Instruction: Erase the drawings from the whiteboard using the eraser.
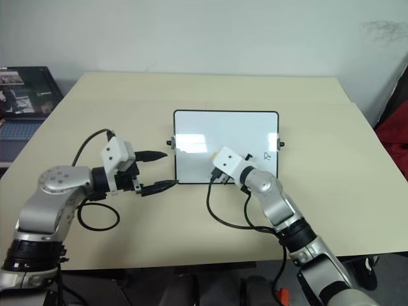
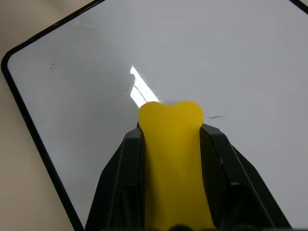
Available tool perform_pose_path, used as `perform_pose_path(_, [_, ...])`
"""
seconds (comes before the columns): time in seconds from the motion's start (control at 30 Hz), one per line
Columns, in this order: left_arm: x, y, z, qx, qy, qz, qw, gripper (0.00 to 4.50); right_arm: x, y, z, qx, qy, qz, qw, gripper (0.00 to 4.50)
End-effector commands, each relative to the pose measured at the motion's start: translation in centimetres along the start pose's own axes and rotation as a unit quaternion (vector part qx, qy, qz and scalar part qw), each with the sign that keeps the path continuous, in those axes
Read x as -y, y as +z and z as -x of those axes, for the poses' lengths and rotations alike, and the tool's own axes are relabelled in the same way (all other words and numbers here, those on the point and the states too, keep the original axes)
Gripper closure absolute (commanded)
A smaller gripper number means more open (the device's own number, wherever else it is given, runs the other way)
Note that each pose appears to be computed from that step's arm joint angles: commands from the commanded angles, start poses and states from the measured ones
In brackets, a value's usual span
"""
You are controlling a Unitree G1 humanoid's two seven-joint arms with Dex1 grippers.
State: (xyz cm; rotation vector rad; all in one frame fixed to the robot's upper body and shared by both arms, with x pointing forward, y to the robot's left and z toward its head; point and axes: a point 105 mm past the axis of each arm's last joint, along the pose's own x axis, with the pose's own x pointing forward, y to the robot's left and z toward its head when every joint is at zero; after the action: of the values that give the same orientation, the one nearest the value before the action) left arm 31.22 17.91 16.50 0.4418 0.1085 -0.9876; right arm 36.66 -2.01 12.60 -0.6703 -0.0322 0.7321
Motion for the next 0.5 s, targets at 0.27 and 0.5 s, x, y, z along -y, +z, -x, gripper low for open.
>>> perform_pose_path(0.27, [-0.4, 0.1, 0.5, -0.002, 0.013, -0.015, 1.000, 0.00, 5.9, 8.3, 3.5, 0.089, -0.054, -0.010, 0.994, 3.30])
perform_pose_path(0.5, [-0.2, 0.1, 0.2, -0.001, 0.005, -0.016, 1.000, 0.00, 8.7, 5.4, 0.7, 0.048, -0.111, 0.022, 0.992, 3.30])
